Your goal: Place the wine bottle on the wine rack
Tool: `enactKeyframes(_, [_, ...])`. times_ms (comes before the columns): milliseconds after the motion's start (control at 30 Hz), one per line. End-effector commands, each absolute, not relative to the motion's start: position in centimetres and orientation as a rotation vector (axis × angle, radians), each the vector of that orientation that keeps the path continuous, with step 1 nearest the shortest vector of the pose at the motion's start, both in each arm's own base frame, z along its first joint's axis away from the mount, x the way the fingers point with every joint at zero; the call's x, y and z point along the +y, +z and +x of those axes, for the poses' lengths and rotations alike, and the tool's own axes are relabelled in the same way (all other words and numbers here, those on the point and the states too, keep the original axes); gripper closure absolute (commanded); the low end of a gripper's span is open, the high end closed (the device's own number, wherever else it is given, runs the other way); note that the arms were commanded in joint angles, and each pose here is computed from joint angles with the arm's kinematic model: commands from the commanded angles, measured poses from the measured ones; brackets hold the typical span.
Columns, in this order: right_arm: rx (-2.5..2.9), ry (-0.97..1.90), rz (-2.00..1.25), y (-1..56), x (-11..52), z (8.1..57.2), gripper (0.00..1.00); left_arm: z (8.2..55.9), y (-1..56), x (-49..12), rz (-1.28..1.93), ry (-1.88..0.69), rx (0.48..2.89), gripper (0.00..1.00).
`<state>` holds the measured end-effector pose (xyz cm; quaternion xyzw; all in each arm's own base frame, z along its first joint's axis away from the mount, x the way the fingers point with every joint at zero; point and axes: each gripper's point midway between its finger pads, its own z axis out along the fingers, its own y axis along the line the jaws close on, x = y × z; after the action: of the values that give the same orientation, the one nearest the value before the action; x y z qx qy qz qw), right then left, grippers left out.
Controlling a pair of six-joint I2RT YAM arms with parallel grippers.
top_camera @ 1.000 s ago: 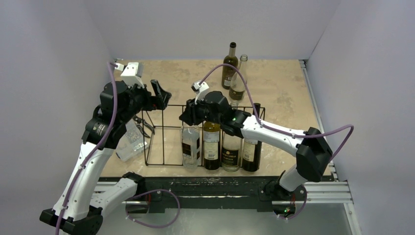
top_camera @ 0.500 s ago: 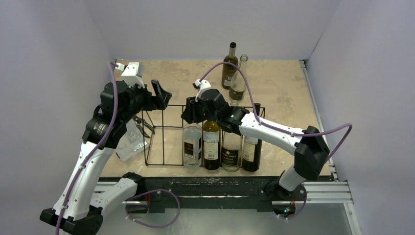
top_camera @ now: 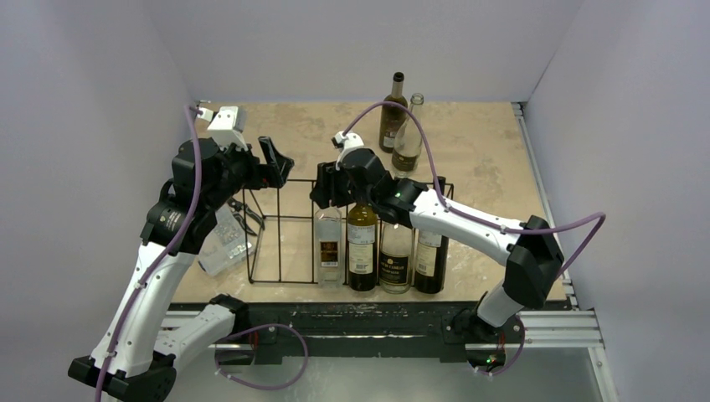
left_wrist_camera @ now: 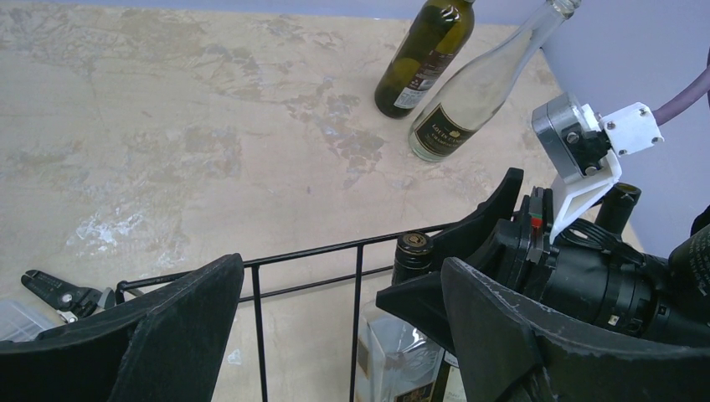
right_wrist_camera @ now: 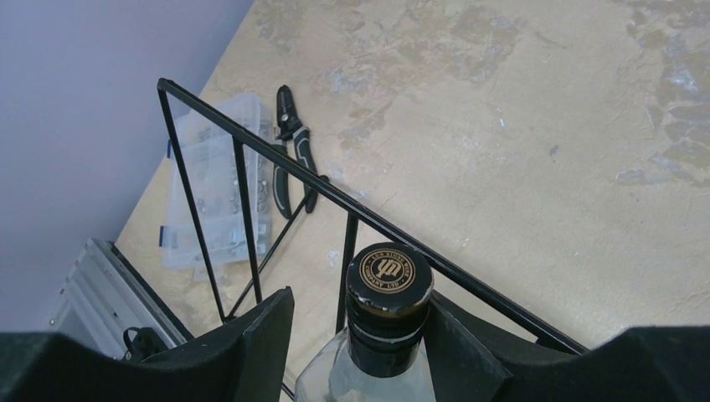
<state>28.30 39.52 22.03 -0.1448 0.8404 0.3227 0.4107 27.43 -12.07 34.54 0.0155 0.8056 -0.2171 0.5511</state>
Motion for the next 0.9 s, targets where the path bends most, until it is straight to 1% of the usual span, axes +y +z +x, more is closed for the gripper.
enactKeyframes(0, [2.061,0.829,-0.325,25.0,40.0,28.6,0.39,27.4,35.9,-12.4,0.047,-0.540,1.866,0.12])
enactKeyframes(533, [2.040,0.809,-0.295,26.8,38.8,28.3,0.37,27.4,35.9,-12.5,0.048,-0.543,1.865,0.12])
enactKeyframes(867, [1.977,0.806,-0.268,29.6,37.5,28.2,0.35,27.3,35.8,-12.6,0.048,-0.550,1.869,0.13])
